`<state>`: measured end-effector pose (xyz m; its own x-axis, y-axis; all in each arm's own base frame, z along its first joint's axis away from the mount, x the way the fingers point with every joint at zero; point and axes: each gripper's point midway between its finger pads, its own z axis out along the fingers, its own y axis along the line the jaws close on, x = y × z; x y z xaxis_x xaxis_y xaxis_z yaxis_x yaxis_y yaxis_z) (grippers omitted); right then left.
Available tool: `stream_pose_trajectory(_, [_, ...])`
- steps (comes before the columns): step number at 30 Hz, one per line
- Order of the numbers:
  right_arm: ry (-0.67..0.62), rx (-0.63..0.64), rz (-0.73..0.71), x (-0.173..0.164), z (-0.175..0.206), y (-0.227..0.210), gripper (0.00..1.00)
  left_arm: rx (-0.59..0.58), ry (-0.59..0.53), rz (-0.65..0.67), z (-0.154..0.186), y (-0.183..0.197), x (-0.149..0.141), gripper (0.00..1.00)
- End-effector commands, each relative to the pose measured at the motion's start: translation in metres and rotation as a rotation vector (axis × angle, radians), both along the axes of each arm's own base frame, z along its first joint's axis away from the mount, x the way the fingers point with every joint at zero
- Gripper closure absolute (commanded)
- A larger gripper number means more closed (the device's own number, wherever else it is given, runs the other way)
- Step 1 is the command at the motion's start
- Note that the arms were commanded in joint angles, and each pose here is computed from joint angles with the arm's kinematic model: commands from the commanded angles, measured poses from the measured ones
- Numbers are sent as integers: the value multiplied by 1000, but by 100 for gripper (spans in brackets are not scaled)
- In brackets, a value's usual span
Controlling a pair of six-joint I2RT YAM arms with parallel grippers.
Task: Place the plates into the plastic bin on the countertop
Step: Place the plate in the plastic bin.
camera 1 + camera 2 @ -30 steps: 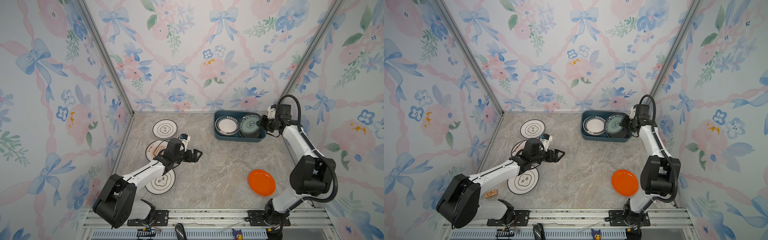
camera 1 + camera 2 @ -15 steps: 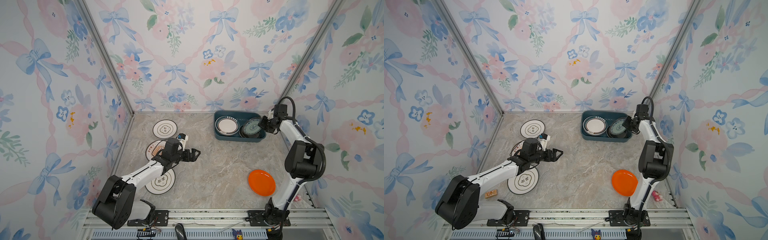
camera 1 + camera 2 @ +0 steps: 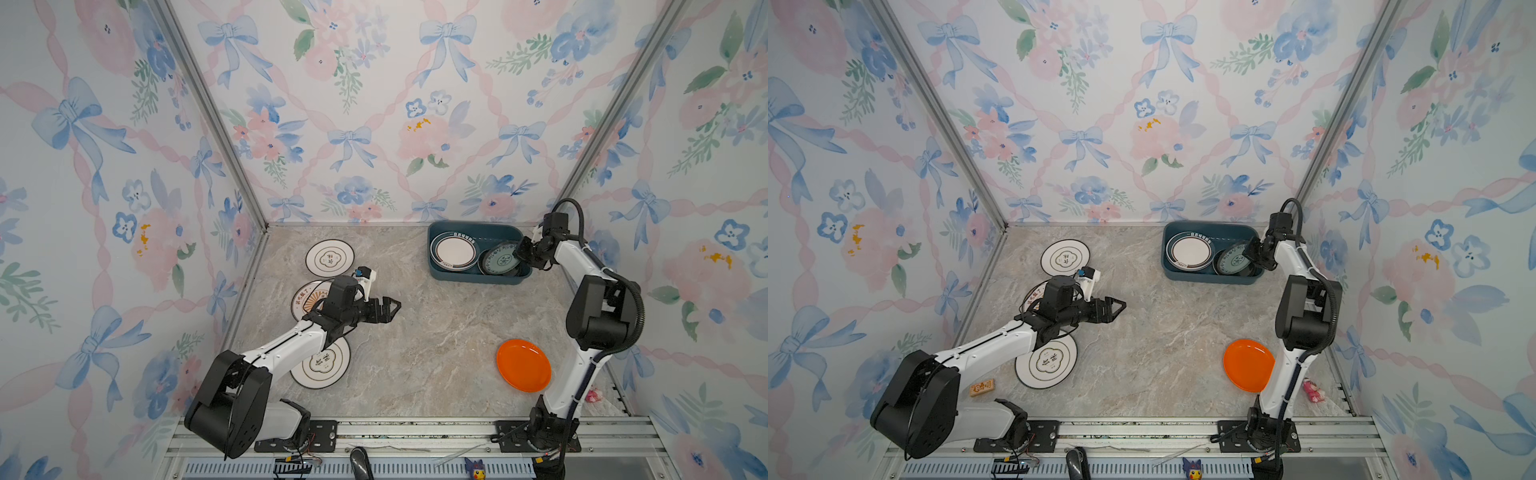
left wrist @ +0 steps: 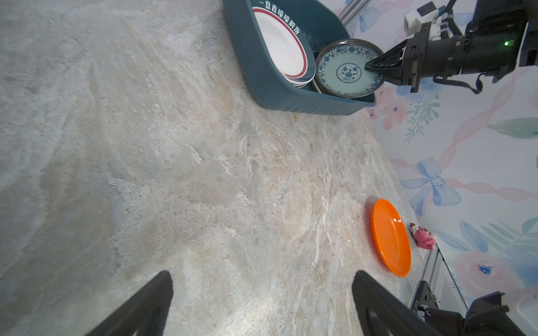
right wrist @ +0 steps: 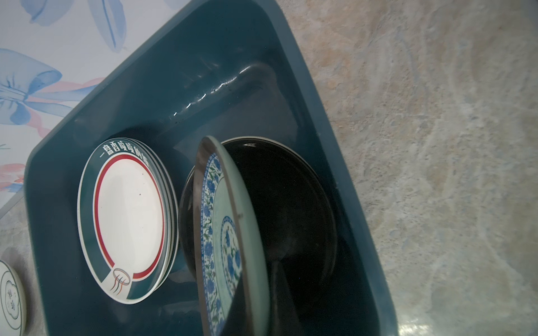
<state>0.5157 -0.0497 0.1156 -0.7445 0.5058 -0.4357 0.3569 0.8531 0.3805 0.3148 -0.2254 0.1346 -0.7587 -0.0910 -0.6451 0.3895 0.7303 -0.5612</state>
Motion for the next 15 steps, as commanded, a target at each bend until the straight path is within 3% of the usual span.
stream_pose_trajectory(1, [15, 4, -14, 1, -6, -1, 100, -1, -17, -24, -1, -1, -1, 2])
stream_pose_trajectory(8, [44, 11, -26, -5, -20, -1, 87, -1, -13, -28, -2, -2, -2, 2])
stream_pose_trajectory(15, [56, 4, -28, -10, -24, -2, 83, 0, -9, -27, -4, -1, -2, 2])
